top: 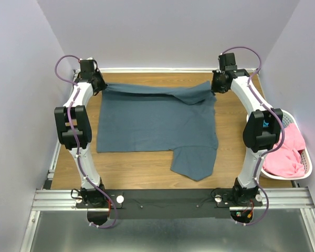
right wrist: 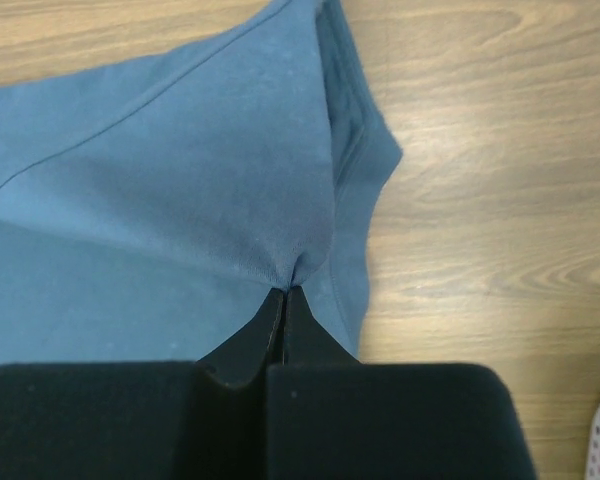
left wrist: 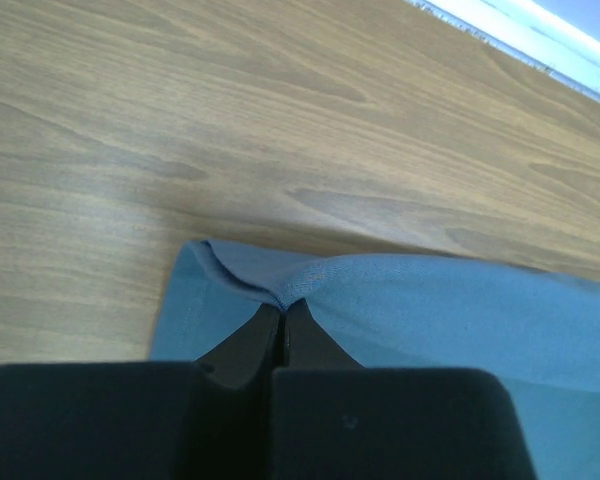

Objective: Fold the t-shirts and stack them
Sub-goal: Fold the tshirt

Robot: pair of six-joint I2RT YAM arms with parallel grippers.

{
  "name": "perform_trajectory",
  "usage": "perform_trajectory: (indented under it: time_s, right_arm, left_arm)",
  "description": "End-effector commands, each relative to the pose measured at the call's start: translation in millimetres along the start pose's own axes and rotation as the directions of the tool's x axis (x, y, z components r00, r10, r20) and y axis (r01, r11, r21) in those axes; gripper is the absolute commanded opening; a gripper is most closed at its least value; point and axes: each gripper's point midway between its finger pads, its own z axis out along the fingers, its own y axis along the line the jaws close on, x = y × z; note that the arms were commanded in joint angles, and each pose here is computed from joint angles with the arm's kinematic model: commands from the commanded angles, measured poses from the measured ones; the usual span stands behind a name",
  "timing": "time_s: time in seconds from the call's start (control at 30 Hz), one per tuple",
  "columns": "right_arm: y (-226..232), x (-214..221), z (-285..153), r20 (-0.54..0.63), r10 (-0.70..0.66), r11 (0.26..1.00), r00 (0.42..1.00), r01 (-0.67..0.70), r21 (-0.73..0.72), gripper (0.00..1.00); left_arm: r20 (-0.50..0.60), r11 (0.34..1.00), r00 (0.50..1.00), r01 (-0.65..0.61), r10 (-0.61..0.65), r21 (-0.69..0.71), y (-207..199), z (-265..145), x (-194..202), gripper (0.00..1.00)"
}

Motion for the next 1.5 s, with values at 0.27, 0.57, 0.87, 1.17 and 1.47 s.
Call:
perform_trajectory:
  time_s: [0.27,0.57,0.87,1.17,1.47]
  right_arm:
    - [6,61,-12,-0.167,0.075,0.994,0.983,-0.087,-0.063,0.00]
    - [10,81,-11,-0.220,0.082,0.991,0.972,-0.104,-0.089,0.01]
    - [15,73,-18,-0.202,0.086,0.987,0.975,-0.111,-0.114,0.01]
    - [23,54,-35,-0.167,0.102,0.980,0.981,-0.128,-0.152,0.01]
    - [10,106,-19,-0.284,0.088,0.987,0.955,-0.122,-0.103,0.01]
  left_arm:
    - [-0.096,1.000,0.995,0.010,-0.012,-0.027,28,-13,40,0.00]
    - [-0.148,0.999,0.989,0.016,-0.023,-0.052,43,-5,65,0.00]
    - [-0.140,0.997,0.990,0.001,-0.012,-0.078,46,-1,57,0.00]
    - [-0.152,0.994,0.988,-0.017,0.002,-0.103,47,0,47,0.00]
    - [-0.241,0.986,0.970,-0.030,-0.011,-0.166,71,11,90,0.00]
